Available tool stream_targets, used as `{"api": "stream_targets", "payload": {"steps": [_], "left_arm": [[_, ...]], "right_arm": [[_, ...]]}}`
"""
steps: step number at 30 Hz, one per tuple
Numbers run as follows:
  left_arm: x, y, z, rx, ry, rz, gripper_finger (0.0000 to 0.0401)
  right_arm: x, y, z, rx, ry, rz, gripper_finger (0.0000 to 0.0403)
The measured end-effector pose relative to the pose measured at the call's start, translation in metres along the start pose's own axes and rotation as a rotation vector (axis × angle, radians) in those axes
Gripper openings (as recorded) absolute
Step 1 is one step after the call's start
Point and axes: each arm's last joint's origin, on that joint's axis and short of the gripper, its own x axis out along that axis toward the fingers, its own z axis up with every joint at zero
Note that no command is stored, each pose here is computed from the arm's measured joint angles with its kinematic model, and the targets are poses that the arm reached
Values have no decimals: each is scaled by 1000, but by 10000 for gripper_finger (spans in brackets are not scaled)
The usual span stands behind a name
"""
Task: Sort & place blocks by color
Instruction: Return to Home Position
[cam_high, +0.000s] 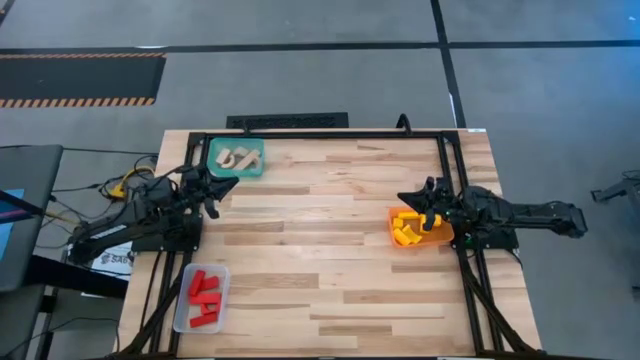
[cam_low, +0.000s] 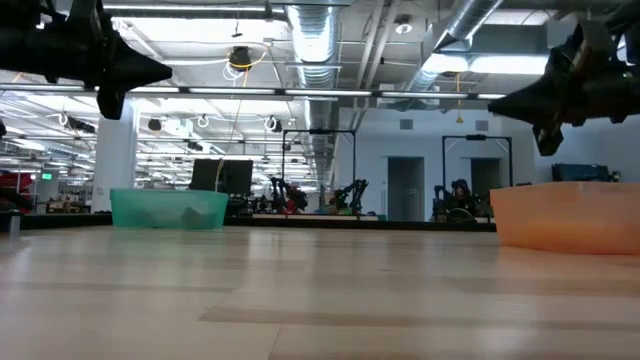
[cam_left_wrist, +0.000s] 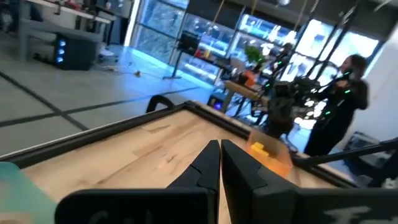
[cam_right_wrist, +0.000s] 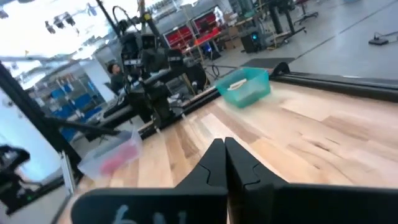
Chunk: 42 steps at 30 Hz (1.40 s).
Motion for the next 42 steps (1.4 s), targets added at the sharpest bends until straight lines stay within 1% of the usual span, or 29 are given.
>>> {"api": "stream_targets", "payload": {"steps": [2, 3, 7, 9, 13, 16, 19, 21, 23, 31, 42], "left_arm": [[4, 1, -6, -15, -17, -38, 0], [6, 2, -11, -25, -24, -58, 0], [12, 9, -30, -40, -35, -89, 0], [14, 10, -35, -42, -31, -92, 0], [14, 11, -39, -3, 25, -107, 0], [14, 11, -38, 106, 11, -114, 0], [14, 12, -39, 222, 6, -72, 0], [14, 13, -38, 256, -6, -44, 0], [14, 14, -38, 255, -9, -24, 0], [14, 14, -39, 241, -8, -24, 0], [14, 14, -39, 239, -7, -23, 0]], "right_arm": [[-1, -1, -2, -47, 25, -2, 3], [-1, -1, -3, -90, 32, 7, 3], [-1, 1, -6, -327, 83, 101, 3], [-1, 1, -7, -364, 96, 117, 6], [0, 0, -9, -373, 124, 112, 12], [2, -1, -12, -402, 151, 101, 14], [3, -2, -14, -410, 169, 95, 14], [3, -2, -14, -412, 176, 93, 15], [3, -2, -14, -413, 179, 92, 17], [3, -2, -15, -413, 180, 89, 24], [3, -3, -15, -413, 180, 89, 21]]}}
